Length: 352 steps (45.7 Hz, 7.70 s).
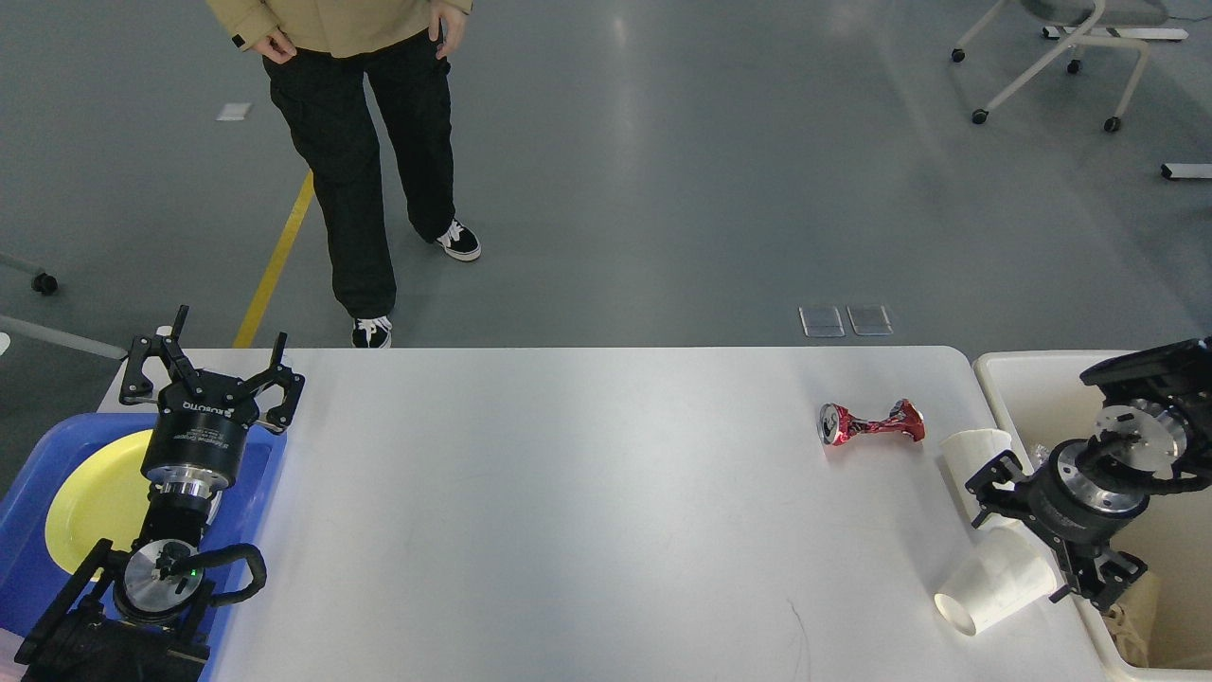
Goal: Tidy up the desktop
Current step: 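Lower the right gripper and grasp the lying white paper cup, then lift the paper cup and carry it into the white bin, then open the right gripper inside the bin to release the cup, then raise the right gripper and move it over the standing paper cup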
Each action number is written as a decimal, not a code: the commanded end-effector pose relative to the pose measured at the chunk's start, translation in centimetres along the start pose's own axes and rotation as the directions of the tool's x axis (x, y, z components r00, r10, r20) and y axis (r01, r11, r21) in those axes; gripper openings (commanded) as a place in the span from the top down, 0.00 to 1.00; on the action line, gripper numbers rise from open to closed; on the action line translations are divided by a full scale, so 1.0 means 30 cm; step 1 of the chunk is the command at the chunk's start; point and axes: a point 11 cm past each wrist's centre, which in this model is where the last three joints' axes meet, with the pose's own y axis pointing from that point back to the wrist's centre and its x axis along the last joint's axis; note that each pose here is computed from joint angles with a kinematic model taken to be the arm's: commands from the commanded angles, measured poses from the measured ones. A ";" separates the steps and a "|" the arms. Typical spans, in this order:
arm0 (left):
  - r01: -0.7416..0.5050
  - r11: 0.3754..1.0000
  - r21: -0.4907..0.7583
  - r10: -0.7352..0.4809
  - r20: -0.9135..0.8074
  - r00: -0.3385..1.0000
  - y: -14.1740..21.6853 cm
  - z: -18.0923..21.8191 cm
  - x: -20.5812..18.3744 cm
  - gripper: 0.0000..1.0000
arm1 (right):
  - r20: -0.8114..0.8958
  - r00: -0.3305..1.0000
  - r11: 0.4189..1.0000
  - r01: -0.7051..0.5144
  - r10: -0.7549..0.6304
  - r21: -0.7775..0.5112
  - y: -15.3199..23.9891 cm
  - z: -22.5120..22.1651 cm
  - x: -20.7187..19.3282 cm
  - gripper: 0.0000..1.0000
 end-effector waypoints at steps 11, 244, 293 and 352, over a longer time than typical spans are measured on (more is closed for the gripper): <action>0.000 1.000 0.000 0.000 0.000 1.000 0.000 0.000 0.000 0.04 | -0.033 0.999 1.000 -0.011 0.011 -0.012 -0.135 0.028 -0.001 0.04; -0.001 1.000 0.000 0.001 0.000 1.000 0.002 0.000 0.001 0.04 | -0.070 0.624 0.624 -0.781 0.779 -0.019 -0.322 0.263 0.353 0.00; 0.000 1.000 0.001 0.000 0.000 1.000 0.000 -0.001 -0.001 0.04 | -0.701 0.636 0.942 -0.286 0.324 0.176 0.652 -0.338 0.200 0.00; 0.000 1.000 0.000 0.000 0.000 1.000 0.000 0.000 0.000 0.04 | -0.790 0.560 0.967 -0.102 0.250 0.233 1.001 -0.184 -0.235 0.02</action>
